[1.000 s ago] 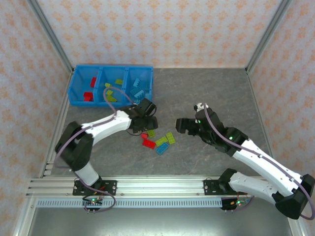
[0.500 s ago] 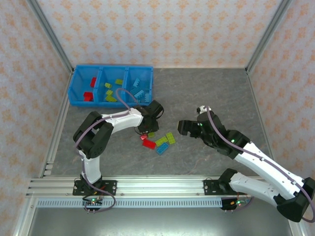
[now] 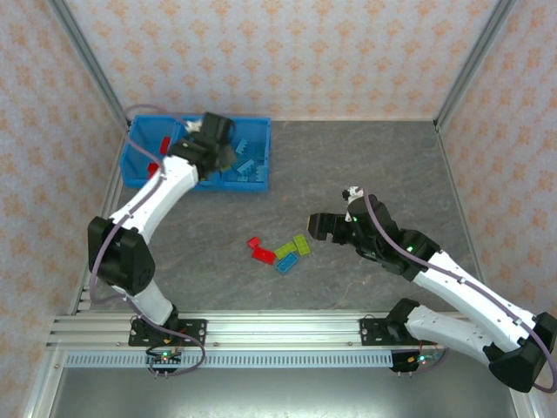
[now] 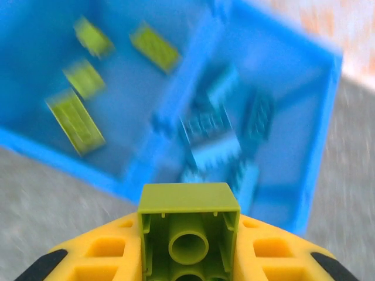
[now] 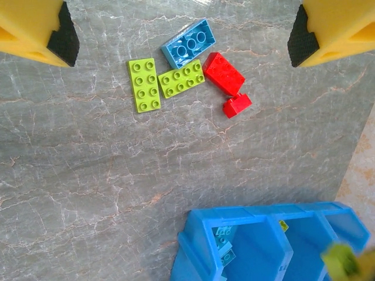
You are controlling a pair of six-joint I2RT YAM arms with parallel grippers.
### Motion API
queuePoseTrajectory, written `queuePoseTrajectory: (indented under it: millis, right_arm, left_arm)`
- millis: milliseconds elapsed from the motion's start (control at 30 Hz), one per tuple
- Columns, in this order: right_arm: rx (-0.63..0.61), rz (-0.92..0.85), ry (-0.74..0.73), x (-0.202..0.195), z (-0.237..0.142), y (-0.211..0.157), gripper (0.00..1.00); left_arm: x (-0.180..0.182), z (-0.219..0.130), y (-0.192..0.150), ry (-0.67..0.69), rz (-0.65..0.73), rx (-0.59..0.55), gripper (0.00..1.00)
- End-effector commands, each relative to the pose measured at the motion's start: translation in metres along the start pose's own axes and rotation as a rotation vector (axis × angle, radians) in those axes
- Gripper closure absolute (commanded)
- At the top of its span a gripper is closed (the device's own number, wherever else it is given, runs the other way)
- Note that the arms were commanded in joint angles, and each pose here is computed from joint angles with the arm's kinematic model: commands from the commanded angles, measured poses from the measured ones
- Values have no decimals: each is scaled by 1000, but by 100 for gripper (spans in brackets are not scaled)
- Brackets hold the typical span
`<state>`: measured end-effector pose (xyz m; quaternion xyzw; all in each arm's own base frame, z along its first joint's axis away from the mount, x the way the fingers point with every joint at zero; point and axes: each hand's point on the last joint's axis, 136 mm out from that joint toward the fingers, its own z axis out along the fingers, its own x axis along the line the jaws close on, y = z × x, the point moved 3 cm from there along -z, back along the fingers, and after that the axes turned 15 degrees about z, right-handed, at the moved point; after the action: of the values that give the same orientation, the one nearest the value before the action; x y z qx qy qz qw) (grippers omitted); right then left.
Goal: Sort the legos into containers by color
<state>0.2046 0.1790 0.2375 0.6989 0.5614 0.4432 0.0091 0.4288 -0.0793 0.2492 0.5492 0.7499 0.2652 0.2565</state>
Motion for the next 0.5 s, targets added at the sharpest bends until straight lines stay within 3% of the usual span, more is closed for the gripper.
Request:
queuePoseTrajectory:
  millis: [0, 200, 267, 367, 467]
  right_arm:
    - [-19, 18, 7, 0, -3, 1, 6]
    - [3, 16, -18, -4, -7, -2, 6]
    - [8, 16, -36, -7, -8, -2, 6]
    - [10, 23, -71, -12, -9, -3, 6]
    - [9, 24, -88, -17, -6, -5, 6]
  left_arm:
    - [35, 25, 25, 154, 41, 12, 82]
    - [45, 82, 62, 162, 77, 80, 79]
    - [48, 90, 70, 162, 85, 92, 70]
    - [51, 84, 80, 152, 91, 71, 48]
    - [49, 58, 87, 117, 72, 37, 45]
